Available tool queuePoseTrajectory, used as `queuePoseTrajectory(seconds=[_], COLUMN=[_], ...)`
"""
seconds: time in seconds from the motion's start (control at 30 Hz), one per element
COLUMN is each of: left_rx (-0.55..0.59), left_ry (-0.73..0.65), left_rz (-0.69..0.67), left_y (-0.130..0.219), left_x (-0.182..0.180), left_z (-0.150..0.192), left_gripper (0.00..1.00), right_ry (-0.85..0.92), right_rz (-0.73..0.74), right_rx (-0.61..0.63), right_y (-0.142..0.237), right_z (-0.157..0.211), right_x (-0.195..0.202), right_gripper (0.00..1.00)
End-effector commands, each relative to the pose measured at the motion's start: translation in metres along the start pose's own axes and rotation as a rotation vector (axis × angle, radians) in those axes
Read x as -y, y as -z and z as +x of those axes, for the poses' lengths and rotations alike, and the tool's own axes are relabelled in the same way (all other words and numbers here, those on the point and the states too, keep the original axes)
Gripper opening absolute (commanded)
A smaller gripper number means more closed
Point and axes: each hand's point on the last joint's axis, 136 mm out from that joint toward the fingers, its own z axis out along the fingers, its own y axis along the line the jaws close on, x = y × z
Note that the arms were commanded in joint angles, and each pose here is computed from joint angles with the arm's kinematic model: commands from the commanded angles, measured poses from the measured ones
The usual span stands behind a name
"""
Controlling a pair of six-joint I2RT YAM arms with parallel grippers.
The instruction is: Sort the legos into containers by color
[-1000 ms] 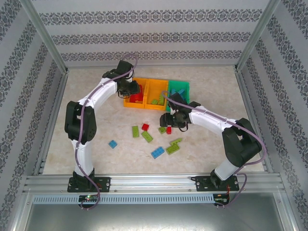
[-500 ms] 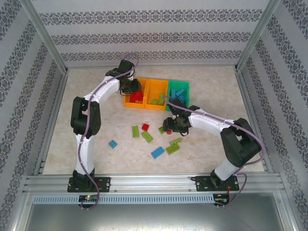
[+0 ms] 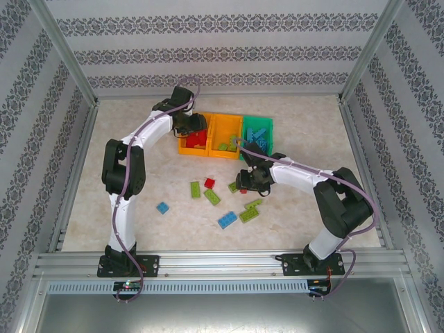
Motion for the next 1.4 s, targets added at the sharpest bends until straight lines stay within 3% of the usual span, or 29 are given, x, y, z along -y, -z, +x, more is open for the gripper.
queuePoseTrajectory(seconds=[0.0,0.53,0.87,1.03,1.2,1.37], left_rx=[0.045,0.023,0.004,0.047,0.080,0.088], left_ry=[0.001,0.010,0.020,0.015,0.010,0.006], left_rz=[0.031,0.007,-0.002,0.020,0.005,-0.021], left_y=[0.021,0.036,0.046,0.061,0.072,0.077], left_x=[0.006,-0.009,-0.019,-0.015,-0.021,-0.033], left_z=[-0.008,0.023,0.048,0.046,0.055,0.069], left_gripper=[0.55,0.57,0.58,0.70,1.00,1.00], right_ry=[-0.024,-0.013,-0.025,-0.029,-0.027,-0.020], right_rz=[0.043,0.039,0.025,0.024,0.027,0.032], right_rx=[-0.014,0.000,0.015,0.022,0.037,0.023], right_y=[-0.006,0.000,0.003,0.006,0.008,0.004], right_z=[0.006,0.006,0.005,0.004,0.002,0.003], right_x=[0.019,0.031,0.027,0.023,0.020,0.019], right_gripper=[0.48,0.47,0.53,0.59,0.62,0.63])
